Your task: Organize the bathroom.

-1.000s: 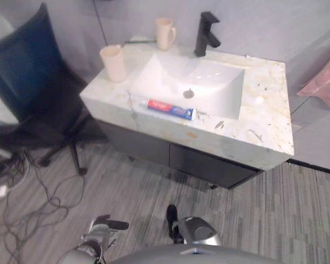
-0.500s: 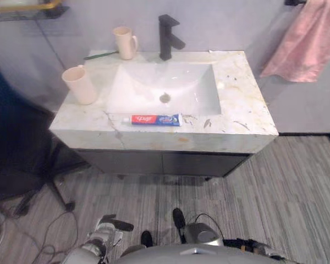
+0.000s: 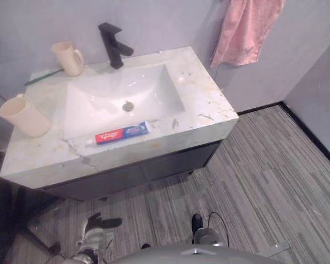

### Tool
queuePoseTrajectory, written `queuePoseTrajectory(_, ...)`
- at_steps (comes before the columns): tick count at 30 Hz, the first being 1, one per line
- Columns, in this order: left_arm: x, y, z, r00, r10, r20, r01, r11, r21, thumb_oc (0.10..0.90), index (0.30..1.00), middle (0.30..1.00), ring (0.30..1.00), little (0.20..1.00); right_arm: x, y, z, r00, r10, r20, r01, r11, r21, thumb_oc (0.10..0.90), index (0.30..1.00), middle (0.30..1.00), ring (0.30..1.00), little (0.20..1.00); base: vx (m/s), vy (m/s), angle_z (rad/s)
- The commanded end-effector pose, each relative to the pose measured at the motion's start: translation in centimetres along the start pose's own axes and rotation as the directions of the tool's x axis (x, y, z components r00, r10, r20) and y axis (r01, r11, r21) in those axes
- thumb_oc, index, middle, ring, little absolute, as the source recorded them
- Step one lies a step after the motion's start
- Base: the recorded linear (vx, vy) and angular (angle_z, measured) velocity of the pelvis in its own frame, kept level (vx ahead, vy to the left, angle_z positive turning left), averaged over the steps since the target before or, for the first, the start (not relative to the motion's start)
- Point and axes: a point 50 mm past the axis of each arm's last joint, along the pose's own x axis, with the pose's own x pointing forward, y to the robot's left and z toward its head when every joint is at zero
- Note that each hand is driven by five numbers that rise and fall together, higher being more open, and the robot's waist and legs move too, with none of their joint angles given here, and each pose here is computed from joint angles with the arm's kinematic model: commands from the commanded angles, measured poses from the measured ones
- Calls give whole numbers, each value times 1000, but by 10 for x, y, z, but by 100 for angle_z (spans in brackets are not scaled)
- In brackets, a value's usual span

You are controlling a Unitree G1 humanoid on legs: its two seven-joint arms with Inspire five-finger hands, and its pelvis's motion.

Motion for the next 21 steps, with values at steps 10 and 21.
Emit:
queuePoseTrajectory(10, -57, 46, 177, 601, 368, 709, -98, 915, -392, 800, 900, 900, 900, 900, -1, -13, 24, 998, -40, 44, 37, 998, 54, 800, 900, 900, 900, 900, 7, -83, 13)
queuePoseTrajectory(21, -164, 60, 264, 59, 321, 945, 32, 946, -323, 800, 900, 900, 900, 900, 0, -16, 13, 1000, -18, 17, 16, 997, 79, 800, 900, 900, 900, 900, -7, -58, 24)
